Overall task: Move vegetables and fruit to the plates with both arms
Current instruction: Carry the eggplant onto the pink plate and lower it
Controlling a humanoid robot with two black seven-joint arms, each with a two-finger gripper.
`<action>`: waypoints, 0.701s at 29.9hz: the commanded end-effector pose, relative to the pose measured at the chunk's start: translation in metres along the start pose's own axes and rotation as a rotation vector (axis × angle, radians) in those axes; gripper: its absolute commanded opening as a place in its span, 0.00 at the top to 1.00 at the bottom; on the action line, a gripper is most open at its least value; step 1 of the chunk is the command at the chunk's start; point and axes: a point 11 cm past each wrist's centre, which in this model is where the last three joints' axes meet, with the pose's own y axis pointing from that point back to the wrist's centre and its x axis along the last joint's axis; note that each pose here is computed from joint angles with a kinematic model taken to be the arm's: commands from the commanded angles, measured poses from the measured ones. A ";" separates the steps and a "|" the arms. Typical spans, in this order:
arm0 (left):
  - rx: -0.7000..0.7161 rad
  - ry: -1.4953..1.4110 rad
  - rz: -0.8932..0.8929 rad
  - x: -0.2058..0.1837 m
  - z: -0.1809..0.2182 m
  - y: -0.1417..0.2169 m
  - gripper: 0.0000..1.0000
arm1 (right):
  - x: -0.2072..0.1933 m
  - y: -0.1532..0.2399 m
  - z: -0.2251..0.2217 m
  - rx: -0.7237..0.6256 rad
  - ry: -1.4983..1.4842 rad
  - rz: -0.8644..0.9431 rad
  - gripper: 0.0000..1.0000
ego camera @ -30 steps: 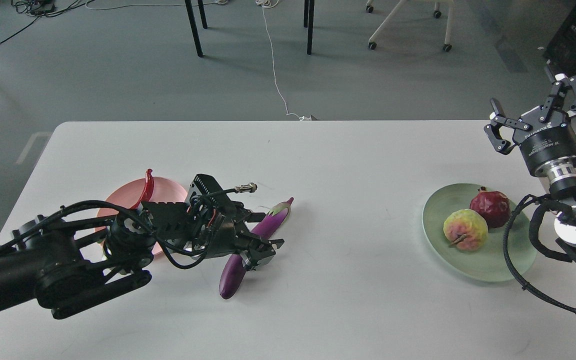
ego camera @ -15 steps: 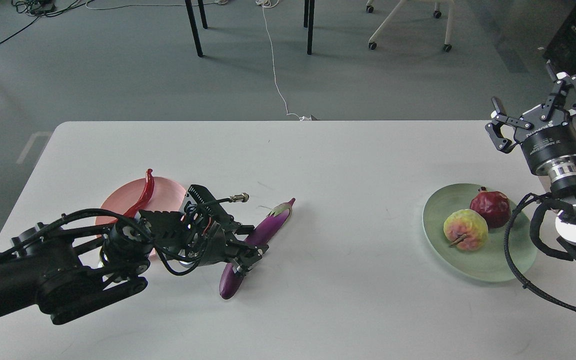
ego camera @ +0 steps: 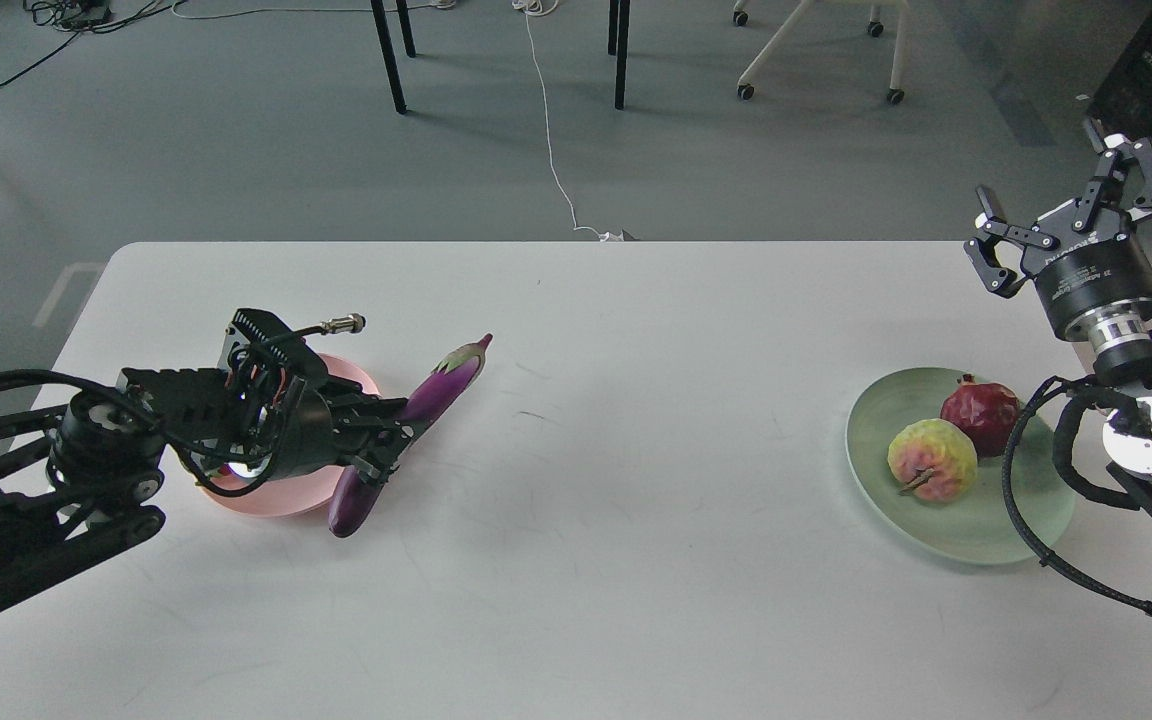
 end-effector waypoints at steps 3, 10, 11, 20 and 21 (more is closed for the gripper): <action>0.054 0.032 -0.024 -0.015 -0.030 0.012 0.88 | -0.003 -0.002 0.009 -0.016 0.001 0.006 0.01; 0.068 0.045 -0.030 -0.024 -0.039 0.014 0.83 | 0.001 0.000 0.006 -0.015 0.011 0.011 0.01; 0.079 0.049 -0.028 -0.025 -0.042 0.013 0.80 | 0.001 0.001 0.006 -0.017 0.011 0.013 0.01; 0.111 0.063 0.004 -0.027 -0.055 0.015 0.57 | -0.001 0.001 0.006 -0.016 0.004 0.001 0.01; 0.107 0.077 0.007 -0.027 -0.054 0.016 0.53 | -0.002 0.001 0.006 -0.016 0.004 0.000 0.01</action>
